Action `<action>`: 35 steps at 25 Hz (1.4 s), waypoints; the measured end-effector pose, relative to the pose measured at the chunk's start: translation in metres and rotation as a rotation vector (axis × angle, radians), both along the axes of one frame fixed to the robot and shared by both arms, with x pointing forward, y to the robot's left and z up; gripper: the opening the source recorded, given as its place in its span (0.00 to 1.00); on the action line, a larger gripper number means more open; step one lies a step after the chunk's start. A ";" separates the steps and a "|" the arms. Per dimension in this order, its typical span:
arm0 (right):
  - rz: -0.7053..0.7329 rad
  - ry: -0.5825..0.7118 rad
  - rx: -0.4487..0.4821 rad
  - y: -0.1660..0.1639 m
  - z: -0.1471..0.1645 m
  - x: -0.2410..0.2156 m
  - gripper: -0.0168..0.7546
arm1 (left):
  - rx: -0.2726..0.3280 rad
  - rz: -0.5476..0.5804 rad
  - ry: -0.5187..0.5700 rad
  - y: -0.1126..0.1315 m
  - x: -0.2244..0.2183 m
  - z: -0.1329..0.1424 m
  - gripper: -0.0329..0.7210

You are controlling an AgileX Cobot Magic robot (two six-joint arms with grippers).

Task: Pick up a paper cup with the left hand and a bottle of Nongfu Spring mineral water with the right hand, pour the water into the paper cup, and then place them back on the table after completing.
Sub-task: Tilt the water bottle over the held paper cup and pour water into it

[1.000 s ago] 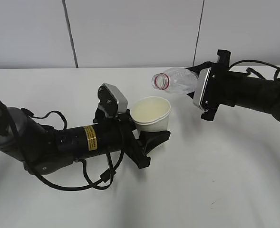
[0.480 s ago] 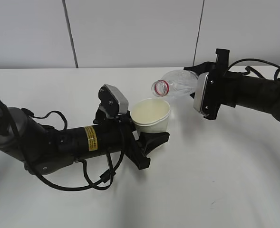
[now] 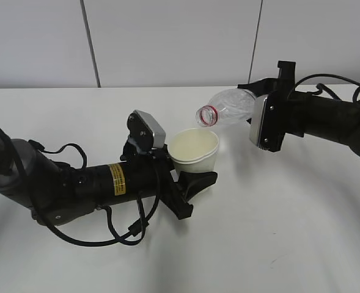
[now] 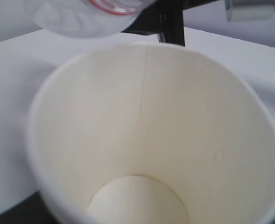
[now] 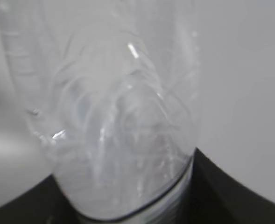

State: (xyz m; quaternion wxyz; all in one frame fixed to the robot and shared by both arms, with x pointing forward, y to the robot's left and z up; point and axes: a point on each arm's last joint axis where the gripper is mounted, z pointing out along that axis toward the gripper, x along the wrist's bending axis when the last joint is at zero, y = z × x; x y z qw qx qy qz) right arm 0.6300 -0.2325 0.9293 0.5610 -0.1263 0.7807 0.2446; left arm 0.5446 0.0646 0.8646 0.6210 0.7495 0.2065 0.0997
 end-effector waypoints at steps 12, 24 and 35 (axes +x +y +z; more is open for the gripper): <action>0.024 -0.051 -0.054 0.001 0.001 0.000 0.51 | 0.000 0.000 0.000 0.000 0.000 0.000 0.57; 0.024 -0.119 -0.087 0.000 0.005 0.001 0.51 | 0.002 0.001 0.000 0.000 0.000 0.000 0.57; 0.030 -0.143 -0.111 0.000 0.005 0.002 0.51 | 0.004 0.001 0.000 0.000 0.000 0.000 0.57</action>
